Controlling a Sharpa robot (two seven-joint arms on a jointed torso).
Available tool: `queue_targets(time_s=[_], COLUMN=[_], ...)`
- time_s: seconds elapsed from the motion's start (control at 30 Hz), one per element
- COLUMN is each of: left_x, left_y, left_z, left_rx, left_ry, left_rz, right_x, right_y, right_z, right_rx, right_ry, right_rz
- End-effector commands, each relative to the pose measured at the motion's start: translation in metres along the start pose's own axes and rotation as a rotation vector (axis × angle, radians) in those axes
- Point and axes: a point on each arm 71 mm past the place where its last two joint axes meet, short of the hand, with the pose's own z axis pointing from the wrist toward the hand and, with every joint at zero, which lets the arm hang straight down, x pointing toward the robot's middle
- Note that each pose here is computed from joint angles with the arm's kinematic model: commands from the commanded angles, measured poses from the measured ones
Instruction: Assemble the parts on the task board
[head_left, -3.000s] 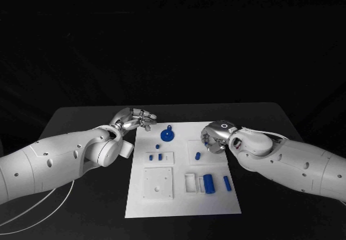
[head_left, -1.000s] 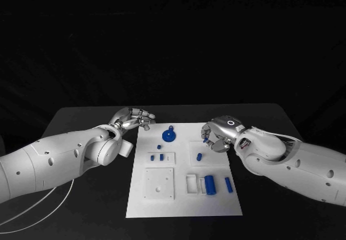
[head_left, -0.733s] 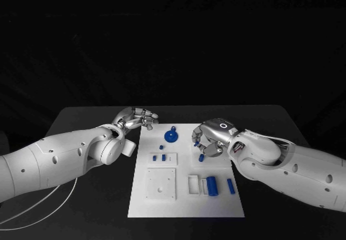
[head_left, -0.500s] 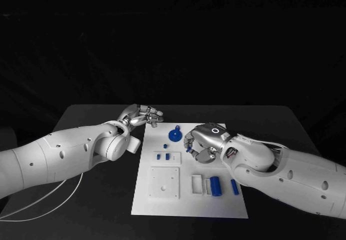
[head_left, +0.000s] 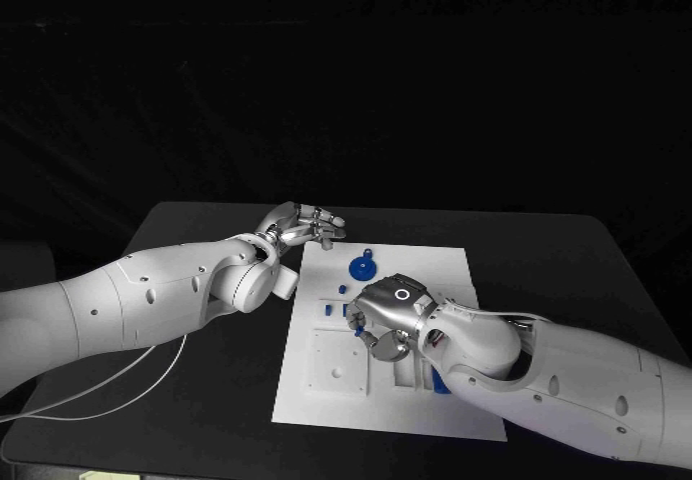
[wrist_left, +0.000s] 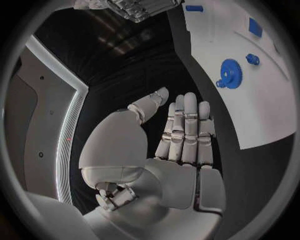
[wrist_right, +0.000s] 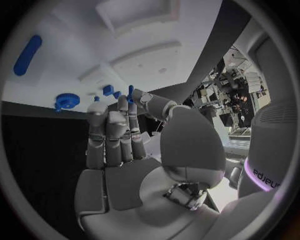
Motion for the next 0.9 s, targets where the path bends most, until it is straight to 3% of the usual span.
queue_targets(time_s=[0.03,0.9], left_x=[0.0023,0.0054], left_y=[-0.003,-0.0036], left_z=[0.0013,0.0014], left_rx=[0.013,0.011], left_ry=[0.002,0.014], left_rz=[-0.008,-0.012], right_x=[0.007,0.026], right_y=[0.005,0.01], right_z=[0.001,0.002], right_rx=[-0.006,-0.014], right_ry=[0.035,0.083], right_rz=[-0.03,-0.032])
